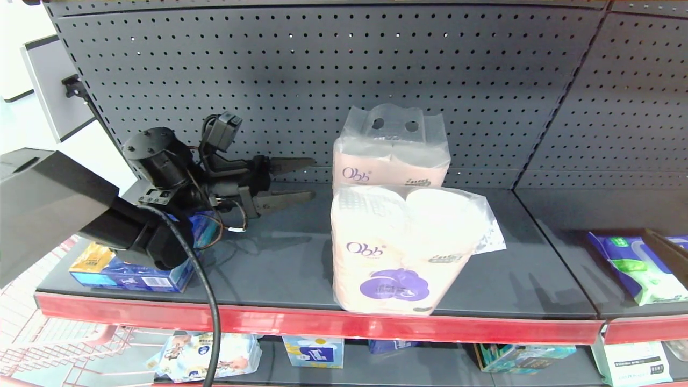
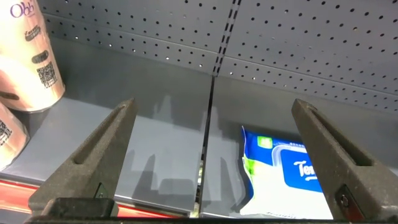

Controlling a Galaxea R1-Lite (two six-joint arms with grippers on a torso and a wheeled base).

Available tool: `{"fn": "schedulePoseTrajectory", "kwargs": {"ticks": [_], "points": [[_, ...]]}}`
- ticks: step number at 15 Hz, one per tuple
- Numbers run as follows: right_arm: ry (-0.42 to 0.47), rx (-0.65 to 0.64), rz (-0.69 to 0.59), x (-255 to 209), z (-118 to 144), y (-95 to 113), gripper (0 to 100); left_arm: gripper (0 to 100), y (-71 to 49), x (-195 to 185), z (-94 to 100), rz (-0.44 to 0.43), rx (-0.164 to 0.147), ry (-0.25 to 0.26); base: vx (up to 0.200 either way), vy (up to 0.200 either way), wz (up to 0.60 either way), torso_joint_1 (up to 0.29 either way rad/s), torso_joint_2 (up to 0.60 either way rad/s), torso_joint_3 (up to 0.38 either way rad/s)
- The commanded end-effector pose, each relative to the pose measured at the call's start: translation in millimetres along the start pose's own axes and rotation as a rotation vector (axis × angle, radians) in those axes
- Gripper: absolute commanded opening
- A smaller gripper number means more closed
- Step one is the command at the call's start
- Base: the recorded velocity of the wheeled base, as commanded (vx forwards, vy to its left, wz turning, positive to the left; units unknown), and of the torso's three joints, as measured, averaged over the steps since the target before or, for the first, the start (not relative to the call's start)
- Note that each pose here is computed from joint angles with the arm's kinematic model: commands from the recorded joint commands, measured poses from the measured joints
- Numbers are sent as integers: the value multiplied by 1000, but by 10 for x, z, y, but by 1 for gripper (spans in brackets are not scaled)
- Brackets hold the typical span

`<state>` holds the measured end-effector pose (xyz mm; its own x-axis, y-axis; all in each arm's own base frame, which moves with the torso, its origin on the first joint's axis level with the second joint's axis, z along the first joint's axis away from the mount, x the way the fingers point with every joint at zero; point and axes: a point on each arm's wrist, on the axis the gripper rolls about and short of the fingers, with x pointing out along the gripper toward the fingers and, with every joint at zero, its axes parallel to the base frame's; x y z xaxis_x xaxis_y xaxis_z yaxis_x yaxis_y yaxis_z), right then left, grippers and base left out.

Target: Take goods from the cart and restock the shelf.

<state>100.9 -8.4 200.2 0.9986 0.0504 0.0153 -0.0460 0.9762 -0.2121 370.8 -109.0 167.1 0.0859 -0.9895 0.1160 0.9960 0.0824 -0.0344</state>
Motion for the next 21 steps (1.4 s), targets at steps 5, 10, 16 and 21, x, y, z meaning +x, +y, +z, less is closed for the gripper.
{"fn": "schedulePoseTrajectory", "kwargs": {"ticks": [5, 10, 16, 21], "points": [[8, -1, 2, -1, -21, 5, 100, 100, -113, -167, 121, 141, 7, -45, 0, 0, 0, 0, 0, 0], [2, -2, 1, -2, -6, 3, 100, 100, -264, -164, 137, 377, -24, -127, 0, 0, 0, 0, 0, 0], [2, -2, 1, -9, -11, 5, 100, 100, -254, -177, 172, 794, 14, -215, 0, 0, 0, 0, 0, 0], [2, -2, 1, -13, -14, 6, 100, 100, -500, -196, 389, 1111, -25, -149, 0, 0, 0, 0, 0, 0]]}}
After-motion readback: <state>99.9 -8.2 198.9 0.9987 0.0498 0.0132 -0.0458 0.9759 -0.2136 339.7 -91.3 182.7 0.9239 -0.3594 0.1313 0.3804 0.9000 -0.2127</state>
